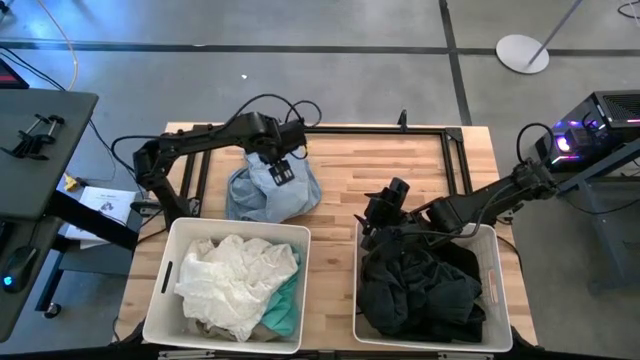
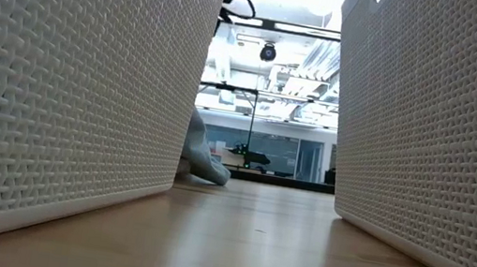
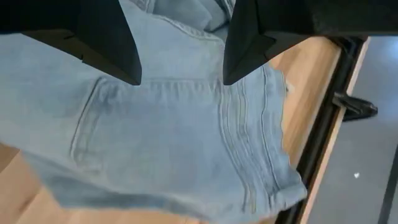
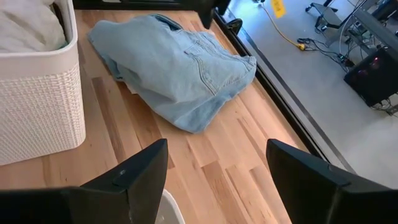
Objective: Sort clothes
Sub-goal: Put the blue pants into the left white laundry bin
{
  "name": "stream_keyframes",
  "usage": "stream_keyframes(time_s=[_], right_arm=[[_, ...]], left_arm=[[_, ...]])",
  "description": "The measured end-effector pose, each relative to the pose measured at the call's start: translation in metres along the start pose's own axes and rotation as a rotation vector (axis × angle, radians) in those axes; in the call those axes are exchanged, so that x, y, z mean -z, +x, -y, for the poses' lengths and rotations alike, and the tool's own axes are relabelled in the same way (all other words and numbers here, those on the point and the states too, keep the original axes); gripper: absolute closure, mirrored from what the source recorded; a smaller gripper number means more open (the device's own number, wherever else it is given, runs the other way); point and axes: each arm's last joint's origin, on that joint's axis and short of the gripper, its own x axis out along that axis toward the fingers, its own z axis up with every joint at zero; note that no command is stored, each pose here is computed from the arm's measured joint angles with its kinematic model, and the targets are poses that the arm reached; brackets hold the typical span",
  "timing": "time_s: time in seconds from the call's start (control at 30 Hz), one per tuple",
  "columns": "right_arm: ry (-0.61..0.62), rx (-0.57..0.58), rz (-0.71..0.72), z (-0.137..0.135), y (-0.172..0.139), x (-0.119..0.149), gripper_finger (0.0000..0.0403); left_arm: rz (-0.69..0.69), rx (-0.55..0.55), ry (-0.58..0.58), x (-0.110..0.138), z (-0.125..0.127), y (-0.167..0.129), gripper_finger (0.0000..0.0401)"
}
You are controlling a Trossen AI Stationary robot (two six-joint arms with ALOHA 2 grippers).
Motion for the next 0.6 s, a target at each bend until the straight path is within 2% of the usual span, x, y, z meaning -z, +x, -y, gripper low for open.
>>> stream_keyframes(time_s=[0.23, 0.43, 0.6], right_arm=[[-0.014, 0.010, -0.009, -0.003, 0.003, 0.002, 0.0144], [-0.043, 0.013, -0.025, -0.010, 0.007, 0.005, 0.0144], [-0.040, 0.013, -0.025, -0.010, 0.007, 0.005, 0.0144]], left_arm=[[-0.074, -0.008, 0.016, 0.030, 0.013, 0.035, 0.0185], [-0.021, 0.018, -0.006, 0.043, 0.015, 0.060, 0.0185], [-0.013, 0.068, 0.046, 0.047, 0.020, 0.081, 0.0185]])
